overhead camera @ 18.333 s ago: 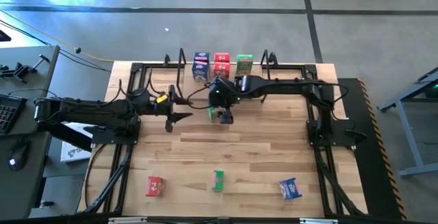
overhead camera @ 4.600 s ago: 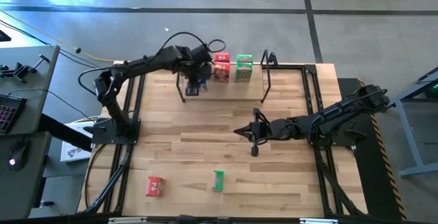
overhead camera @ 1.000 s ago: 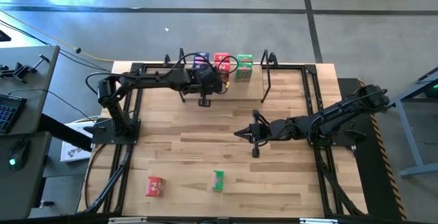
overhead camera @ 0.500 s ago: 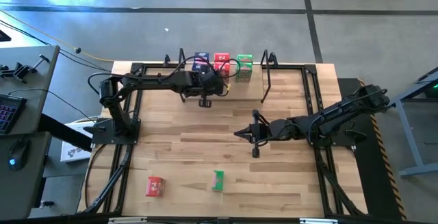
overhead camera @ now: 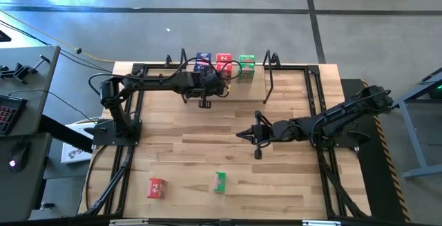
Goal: Stack cereal on shelf
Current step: Put the center blue cereal box on the shelf aligned with the other blue cereal box
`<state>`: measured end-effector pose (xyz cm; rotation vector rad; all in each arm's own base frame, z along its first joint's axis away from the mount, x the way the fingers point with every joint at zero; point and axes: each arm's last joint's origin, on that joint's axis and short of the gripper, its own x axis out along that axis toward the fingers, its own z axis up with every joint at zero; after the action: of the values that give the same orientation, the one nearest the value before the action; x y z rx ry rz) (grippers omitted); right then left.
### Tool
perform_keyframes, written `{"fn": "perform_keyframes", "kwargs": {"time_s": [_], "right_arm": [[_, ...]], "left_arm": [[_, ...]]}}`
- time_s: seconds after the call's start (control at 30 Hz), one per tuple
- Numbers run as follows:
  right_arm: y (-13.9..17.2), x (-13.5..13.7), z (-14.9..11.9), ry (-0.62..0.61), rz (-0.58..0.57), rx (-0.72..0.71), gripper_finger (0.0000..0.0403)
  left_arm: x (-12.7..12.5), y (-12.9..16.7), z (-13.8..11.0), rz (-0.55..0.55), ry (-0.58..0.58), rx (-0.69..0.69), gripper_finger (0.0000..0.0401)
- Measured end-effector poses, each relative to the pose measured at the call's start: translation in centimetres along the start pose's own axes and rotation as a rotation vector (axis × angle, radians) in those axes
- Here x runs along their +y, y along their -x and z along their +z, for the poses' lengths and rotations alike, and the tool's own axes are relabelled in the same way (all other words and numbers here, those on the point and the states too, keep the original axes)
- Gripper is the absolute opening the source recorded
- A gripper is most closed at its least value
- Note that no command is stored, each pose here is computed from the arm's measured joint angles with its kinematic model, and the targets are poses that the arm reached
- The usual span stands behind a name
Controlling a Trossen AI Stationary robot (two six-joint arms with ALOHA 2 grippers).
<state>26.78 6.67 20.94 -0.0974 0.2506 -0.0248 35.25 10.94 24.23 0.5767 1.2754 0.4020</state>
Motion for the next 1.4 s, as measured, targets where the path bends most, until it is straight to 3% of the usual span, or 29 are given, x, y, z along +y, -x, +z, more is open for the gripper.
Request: {"fn": "perform_keyframes", "kwargs": {"time_s": [0.27,0.57,0.73,0.87,0.97,1.2,1.4], "right_arm": [[0.0,0.0,0.0,0.0,0.0,0.0,0.0],[0.0,0.0,0.0,-0.005,0.0,0.0,0.0],[0.0,0.0,0.0,-0.003,0.0,0.005,0.0],[0.0,0.0,-0.2,0.001,0.001,0.019,0.0],[0.0,0.0,-0.2,0.002,0.001,0.021,0.0],[0.0,0.0,-0.2,0.002,0.001,0.021,0.0],[0.0,0.0,-0.2,0.002,0.001,0.021,0.0]], "left_arm": [[-0.4,0.5,0.8,-0.044,0.078,-0.084,0.0035],[-0.3,-0.3,0.7,0.05,0.066,-0.021,0.0035],[-0.6,1.1,0.1,0.03,0.04,0.009,0.0035],[-0.6,3.6,-0.9,-0.014,0.103,0.038,0.0035],[-0.9,4.2,-1.7,-0.108,0.186,0.073,0.0035],[-1.7,1.2,-3.2,-0.084,0.267,0.108,0.0035],[-0.8,0.1,-3.9,-0.064,0.338,0.116,0.0035]]}}
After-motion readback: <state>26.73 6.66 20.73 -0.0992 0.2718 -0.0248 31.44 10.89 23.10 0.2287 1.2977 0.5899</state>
